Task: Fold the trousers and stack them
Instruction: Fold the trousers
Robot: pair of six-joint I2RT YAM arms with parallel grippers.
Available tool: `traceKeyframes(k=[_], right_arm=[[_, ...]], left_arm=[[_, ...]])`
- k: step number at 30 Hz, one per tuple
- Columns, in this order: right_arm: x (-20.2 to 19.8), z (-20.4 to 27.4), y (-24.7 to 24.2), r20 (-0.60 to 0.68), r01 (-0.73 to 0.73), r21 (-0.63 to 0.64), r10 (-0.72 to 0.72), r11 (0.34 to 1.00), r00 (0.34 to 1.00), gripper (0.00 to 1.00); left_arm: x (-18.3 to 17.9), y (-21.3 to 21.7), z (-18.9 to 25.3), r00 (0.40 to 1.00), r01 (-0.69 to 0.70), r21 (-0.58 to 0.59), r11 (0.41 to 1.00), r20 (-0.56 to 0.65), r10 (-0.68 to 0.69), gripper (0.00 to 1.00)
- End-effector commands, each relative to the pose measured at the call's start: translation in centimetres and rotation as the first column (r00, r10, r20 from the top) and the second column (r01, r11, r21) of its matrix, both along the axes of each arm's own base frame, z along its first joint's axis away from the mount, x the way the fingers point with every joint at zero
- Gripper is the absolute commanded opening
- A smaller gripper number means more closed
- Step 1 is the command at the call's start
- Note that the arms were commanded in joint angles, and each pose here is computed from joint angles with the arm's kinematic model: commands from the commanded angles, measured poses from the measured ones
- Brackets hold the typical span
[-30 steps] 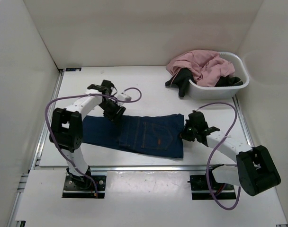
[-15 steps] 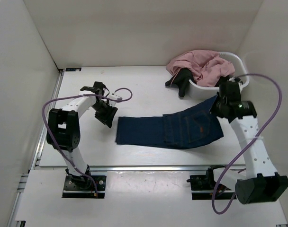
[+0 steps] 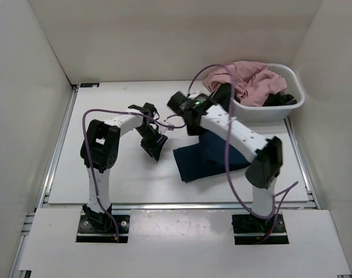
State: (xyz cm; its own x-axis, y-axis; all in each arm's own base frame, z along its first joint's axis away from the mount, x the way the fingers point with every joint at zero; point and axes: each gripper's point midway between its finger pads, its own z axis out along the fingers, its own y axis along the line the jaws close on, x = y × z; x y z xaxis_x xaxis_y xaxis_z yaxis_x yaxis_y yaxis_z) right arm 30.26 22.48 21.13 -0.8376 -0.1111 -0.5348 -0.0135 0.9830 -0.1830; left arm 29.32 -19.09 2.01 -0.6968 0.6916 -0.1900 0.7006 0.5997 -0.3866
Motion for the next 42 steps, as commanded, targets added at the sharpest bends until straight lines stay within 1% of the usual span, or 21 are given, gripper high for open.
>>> traceKeyframes(k=[1,4,7,11,14,18,19,20,21,23,24,27,28,29,30,32,35,36,38,39,42], right_arm=[[-1.1,-0.7,3.3,0.023,0.062,0.034,-0.063,0.997,0.998,0.0],[-1.0,-1.4,7.8,0.078,0.028,0.078,-0.034,0.997,0.996,0.0],[-1.2,-2.7,10.0,0.093,-0.023,0.075,0.016,0.997,0.996,0.0],[-3.2,-6.0,11.5,0.023,-0.032,0.095,0.03,0.995,0.999,0.0],[-3.8,-7.1,12.9,0.038,-0.036,0.153,0.03,0.988,0.999,0.0],[-3.5,-10.1,14.1,0.009,-0.046,0.142,0.045,0.989,0.999,0.0],[-3.3,-10.3,14.5,0.008,-0.065,0.13,0.064,0.989,0.998,0.04],[-3.3,-11.4,14.9,-0.015,-0.085,0.113,0.087,0.99,0.996,0.14],[-3.2,-11.6,15.8,-0.023,-0.111,0.131,0.115,0.985,0.993,0.35],[-4.0,-11.4,18.3,-0.057,-0.216,0.196,0.231,0.957,0.971,0.56],[-4.2,-11.0,20.0,-0.029,-0.265,0.238,0.279,0.935,0.96,0.73],[-3.9,-6.4,20.8,0.104,-0.326,0.27,0.309,0.906,0.945,0.83],[-4.1,-6.9,19.1,0.11,-0.313,0.233,0.294,0.921,0.949,0.88],[-4.1,-3.9,17.6,0.174,-0.293,0.264,0.253,0.919,0.952,0.91],[-3.9,-3.5,15.9,0.193,-0.238,0.277,0.189,0.931,0.963,0.92],[-3.4,-3.8,10.3,0.187,-0.115,0.296,0.06,0.948,0.981,0.92],[-3.1,-6.0,2.9,0.128,0.018,0.264,-0.053,0.964,0.99,0.92],[-2.2,-6.0,0.5,0.112,0.062,0.279,-0.097,0.958,0.989,0.92],[-2.9,-9.2,-3.0,0.028,0.129,0.233,-0.139,0.964,0.99,0.92],[-2.3,-10.1,-5.1,0.011,0.169,0.222,-0.176,0.96,0.984,0.92],[-2.2,-12.1,-7.4,0.0,0.17,0.286,-0.177,0.943,0.984,0.93]], left_arm=[[1.1,-1.2,-0.9,1.0,0.001,-0.049,0.999,-0.009,-0.002,0.59],[1.1,-1.0,-2.3,0.999,0.0,-0.028,1.0,-0.036,-0.001,0.55],[1.2,-0.7,-3.0,0.999,-0.001,-0.025,1.0,-0.042,0.0,0.47],[1.2,-0.1,-3.9,0.997,-0.027,-0.031,0.999,-0.079,0.025,0.46],[3.1,1.2,-3.8,0.995,-0.079,-0.019,0.997,-0.053,0.078,0.46],[6.1,4.0,-3.6,0.988,-0.156,0.022,0.987,0.003,0.156,0.47],[6.7,4.7,-3.5,0.985,-0.17,0.034,0.985,0.02,0.17,0.47],[7.8,5.6,-3.0,0.978,-0.208,0.027,0.978,0.038,0.207,0.49],[8.1,6.4,-2.8,0.974,-0.224,0.041,0.974,0.043,0.222,0.5],[9.0,8.6,-2.3,0.961,-0.273,0.056,0.96,0.061,0.269,0.52],[9.8,9.4,-1.7,0.954,-0.292,0.06,0.955,0.09,0.286,0.52],[10.6,12.3,0.5,0.93,-0.353,0.074,0.932,0.131,0.342,0.52],[10.6,12.3,1.3,0.931,-0.347,0.069,0.935,0.146,0.334,0.52],[10.6,13.2,2.0,0.929,-0.344,0.085,0.935,0.175,0.326,0.53],[10.0,13.4,2.4,0.931,-0.336,0.092,0.937,0.185,0.316,0.53],[9.8,12.7,5.2,0.925,-0.307,0.101,0.946,0.267,0.271,0.56],[9.8,11.4,9.0,0.901,-0.285,0.061,0.956,0.356,0.246,0.57],[9.5,10.2,10.6,0.899,-0.26,0.012,0.966,0.368,0.237,0.57],[8.4,7.7,11.7,0.919,-0.195,-0.087,0.977,0.333,0.213,0.57],[7.0,5.2,11.7,0.942,-0.114,-0.145,0.983,0.298,0.153,0.57],[3.6,1.2,9.9,0.975,0.004,-0.141,0.99,0.222,0.028,0.57]])
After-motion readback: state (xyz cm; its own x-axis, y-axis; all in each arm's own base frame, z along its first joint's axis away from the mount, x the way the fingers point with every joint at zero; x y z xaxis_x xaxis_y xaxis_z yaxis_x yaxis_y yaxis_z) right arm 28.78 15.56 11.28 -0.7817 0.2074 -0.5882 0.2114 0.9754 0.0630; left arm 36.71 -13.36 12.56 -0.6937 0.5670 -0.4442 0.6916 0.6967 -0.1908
